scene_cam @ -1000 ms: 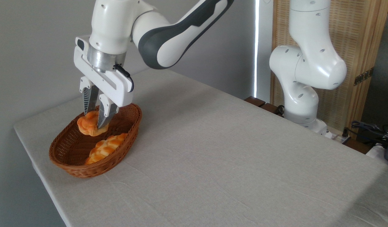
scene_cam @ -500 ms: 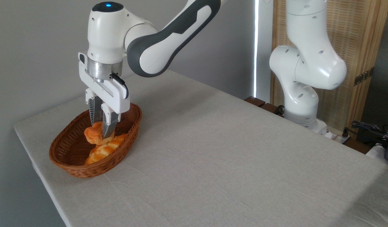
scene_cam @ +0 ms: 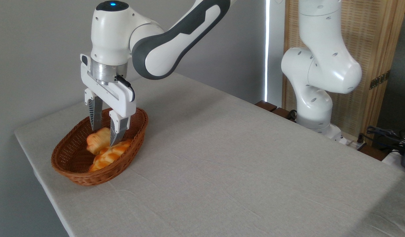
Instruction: Put bread into the basket
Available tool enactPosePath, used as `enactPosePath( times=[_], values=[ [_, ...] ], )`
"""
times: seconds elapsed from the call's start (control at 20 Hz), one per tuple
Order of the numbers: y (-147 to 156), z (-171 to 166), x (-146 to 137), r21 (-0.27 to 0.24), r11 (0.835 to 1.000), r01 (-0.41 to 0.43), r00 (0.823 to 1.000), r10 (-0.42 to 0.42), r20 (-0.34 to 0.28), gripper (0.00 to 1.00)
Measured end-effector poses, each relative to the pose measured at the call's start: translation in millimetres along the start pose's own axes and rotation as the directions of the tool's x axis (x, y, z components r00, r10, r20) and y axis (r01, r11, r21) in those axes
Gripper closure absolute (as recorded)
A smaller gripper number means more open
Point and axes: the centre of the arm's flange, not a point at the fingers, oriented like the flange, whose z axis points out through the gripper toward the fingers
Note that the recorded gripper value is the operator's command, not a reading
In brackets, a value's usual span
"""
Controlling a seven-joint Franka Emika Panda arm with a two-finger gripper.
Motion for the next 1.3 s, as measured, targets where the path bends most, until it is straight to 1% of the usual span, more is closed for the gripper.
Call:
enactPosePath(
  times=[0.1,0.2,0.35,0.5,0.55,0.65,0.75,0.85,0.95,1.05,1.2,1.3],
  values=[
    [-1,-8,1,0.006,1.000,0.001,1.000,-0.001,-0.002,0.00],
    [-4,-27,3,0.009,1.000,0.005,1.000,-0.005,0.020,0.00],
    [-22,-73,5,0.014,0.999,0.032,0.996,-0.033,0.083,0.00],
    [-40,-113,0,0.038,0.998,0.046,0.993,-0.049,0.109,0.00],
    [-47,-123,-5,0.042,0.999,0.034,0.992,-0.039,0.124,0.00],
    [-58,-140,-20,0.028,0.999,-0.022,0.984,0.017,0.177,0.00],
    [-71,-153,-37,-0.001,0.996,-0.086,0.970,0.084,0.228,0.00],
    [-84,-162,-50,-0.024,0.993,-0.117,0.959,0.119,0.258,0.00],
    [-97,-165,-59,-0.028,0.994,-0.109,0.957,0.113,0.267,0.00],
    [-112,-168,-69,-0.030,0.996,-0.084,0.956,0.089,0.280,0.00],
    [-124,-175,-83,-0.059,0.993,-0.101,0.945,0.115,0.306,0.00],
    [-132,-183,-89,-0.056,0.994,-0.095,0.947,0.107,0.304,0.00]
  ],
)
